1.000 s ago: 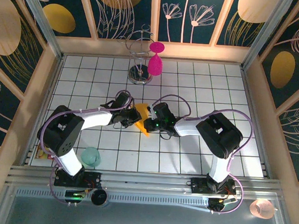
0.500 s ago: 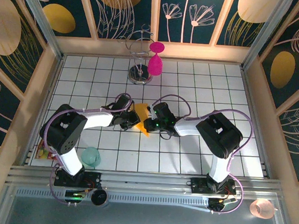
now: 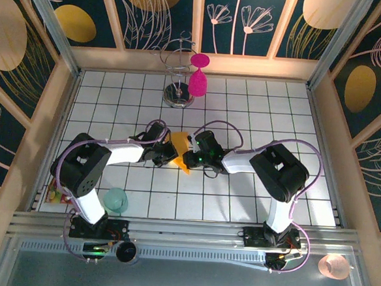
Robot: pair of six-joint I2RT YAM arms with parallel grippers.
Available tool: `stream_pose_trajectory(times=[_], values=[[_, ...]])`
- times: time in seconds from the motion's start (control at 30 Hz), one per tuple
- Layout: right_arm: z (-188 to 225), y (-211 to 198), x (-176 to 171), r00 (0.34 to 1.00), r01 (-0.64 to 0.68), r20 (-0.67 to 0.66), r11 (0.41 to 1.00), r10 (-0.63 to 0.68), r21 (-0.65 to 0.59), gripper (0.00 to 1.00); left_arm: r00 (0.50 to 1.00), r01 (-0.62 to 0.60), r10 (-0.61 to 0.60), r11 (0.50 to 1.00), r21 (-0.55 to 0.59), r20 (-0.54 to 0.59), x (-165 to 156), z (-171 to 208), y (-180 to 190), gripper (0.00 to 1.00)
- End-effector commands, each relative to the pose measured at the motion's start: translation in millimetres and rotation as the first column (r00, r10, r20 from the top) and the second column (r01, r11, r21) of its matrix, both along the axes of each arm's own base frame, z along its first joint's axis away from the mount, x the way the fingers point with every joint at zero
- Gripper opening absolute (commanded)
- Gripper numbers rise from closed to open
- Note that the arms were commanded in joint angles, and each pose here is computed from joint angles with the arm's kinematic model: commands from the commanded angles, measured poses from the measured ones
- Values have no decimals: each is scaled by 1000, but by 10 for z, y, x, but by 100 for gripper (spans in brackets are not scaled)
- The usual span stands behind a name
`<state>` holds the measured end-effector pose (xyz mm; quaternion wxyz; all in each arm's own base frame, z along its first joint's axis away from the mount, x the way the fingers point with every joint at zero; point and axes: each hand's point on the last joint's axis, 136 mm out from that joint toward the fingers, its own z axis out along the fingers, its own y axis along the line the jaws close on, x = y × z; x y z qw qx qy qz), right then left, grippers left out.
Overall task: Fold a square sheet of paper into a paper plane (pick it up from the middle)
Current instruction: Third fold the triangle at the center of the table.
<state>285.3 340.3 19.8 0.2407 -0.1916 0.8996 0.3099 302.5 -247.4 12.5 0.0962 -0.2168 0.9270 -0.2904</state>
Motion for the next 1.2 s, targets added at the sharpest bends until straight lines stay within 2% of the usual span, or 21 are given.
stream_pose_trajectory(times=[0.0, 0.3, 0.5, 0.63, 0.9, 1.17], values=[[-114, -90, -61, 998, 18, -61, 999, -20, -43, 13, 999, -27, 29, 999, 38, -39, -98, -152, 95, 11], [515, -219, 152, 989, 140, 34, 988, -143, 67, 41, 999, -15, 17, 998, 54, -30, -116, -237, 124, 9], [762, -443, 268, 969, 239, 34, 964, -244, 116, 46, 1000, 23, -23, 1000, 12, 21, 17, -139, -18, 9], [801, -433, 249, 973, 229, -32, 963, -227, 140, 44, 999, 33, -34, 999, 34, 36, 85, -124, -28, 9], [730, -63, -31, 992, 30, -129, 986, -9, 165, 27, 999, 2, -4, 999, 42, 37, 66, -154, 32, 9], [499, 96, -198, 976, -56, -201, 990, 82, 131, 12, 1000, 5, -6, 1000, 27, 30, 47, -163, 13, 10]])
